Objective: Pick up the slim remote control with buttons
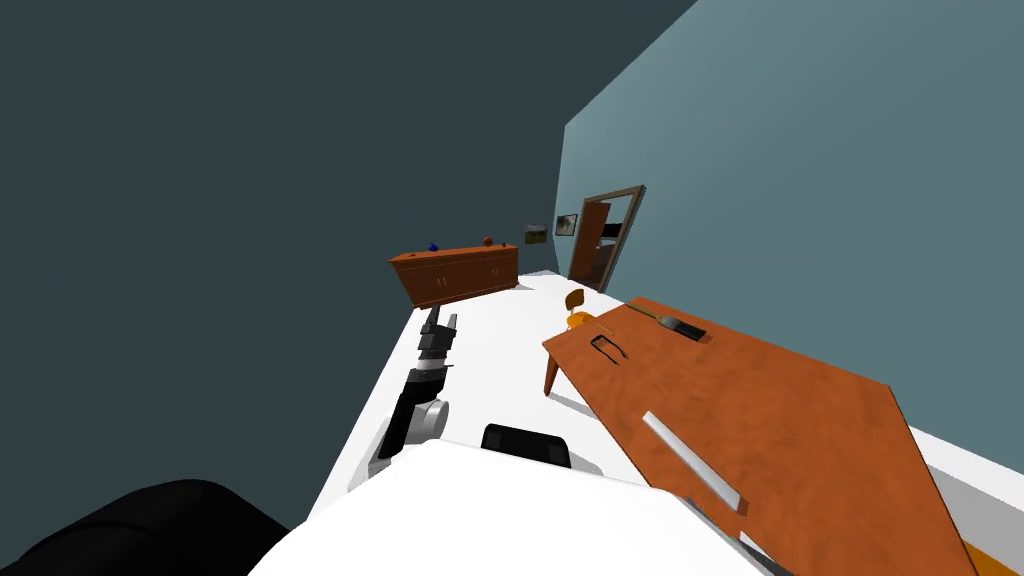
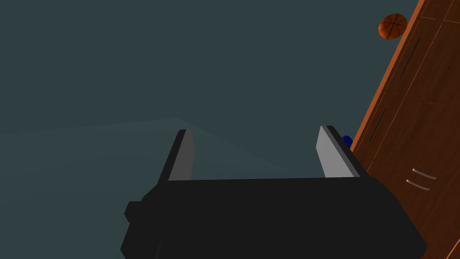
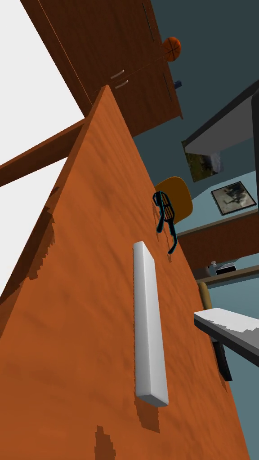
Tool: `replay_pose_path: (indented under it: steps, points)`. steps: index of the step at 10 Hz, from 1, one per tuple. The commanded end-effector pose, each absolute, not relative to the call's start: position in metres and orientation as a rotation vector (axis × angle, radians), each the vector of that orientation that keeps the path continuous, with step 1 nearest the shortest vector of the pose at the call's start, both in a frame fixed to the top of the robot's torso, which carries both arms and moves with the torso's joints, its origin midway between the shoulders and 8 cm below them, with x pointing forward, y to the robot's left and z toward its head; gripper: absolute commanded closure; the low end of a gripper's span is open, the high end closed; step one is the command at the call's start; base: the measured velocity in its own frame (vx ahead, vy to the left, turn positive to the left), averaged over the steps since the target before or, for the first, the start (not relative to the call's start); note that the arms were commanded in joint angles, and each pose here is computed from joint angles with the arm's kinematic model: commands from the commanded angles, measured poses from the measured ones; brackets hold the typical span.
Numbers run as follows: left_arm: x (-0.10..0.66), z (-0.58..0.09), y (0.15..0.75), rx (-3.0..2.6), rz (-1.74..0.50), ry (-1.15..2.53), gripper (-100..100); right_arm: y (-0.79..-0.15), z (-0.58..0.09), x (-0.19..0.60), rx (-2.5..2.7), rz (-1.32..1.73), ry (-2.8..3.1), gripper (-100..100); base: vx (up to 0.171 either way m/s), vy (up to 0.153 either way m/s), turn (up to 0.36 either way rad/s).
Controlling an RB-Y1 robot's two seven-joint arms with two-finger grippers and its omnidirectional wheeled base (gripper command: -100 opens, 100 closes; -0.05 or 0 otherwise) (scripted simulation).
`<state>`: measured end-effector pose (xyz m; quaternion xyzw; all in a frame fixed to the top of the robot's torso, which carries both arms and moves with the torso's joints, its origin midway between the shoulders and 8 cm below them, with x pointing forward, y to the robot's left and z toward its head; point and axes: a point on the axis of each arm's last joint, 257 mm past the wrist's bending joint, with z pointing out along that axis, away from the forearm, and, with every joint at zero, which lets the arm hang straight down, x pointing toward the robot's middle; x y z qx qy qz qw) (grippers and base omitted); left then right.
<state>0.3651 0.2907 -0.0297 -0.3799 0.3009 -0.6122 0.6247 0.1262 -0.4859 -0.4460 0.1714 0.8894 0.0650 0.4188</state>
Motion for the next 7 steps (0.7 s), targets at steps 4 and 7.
replay_pose_path:
  steps: [4, 7]
  points:
    - [0.365, -0.03, 0.291, -0.872, -1.405, 0.691, 0, -0.514, -0.482, 0.042, 0.371, 0.055, 2.438, -100, 0.021, -0.018, 0.237]
    - [0.365, -0.03, 0.291, -0.872, -1.405, 0.691, 0, -0.518, -0.488, 0.017, 0.327, 0.032, 2.504, -100, 0.03, -0.028, 0.241]
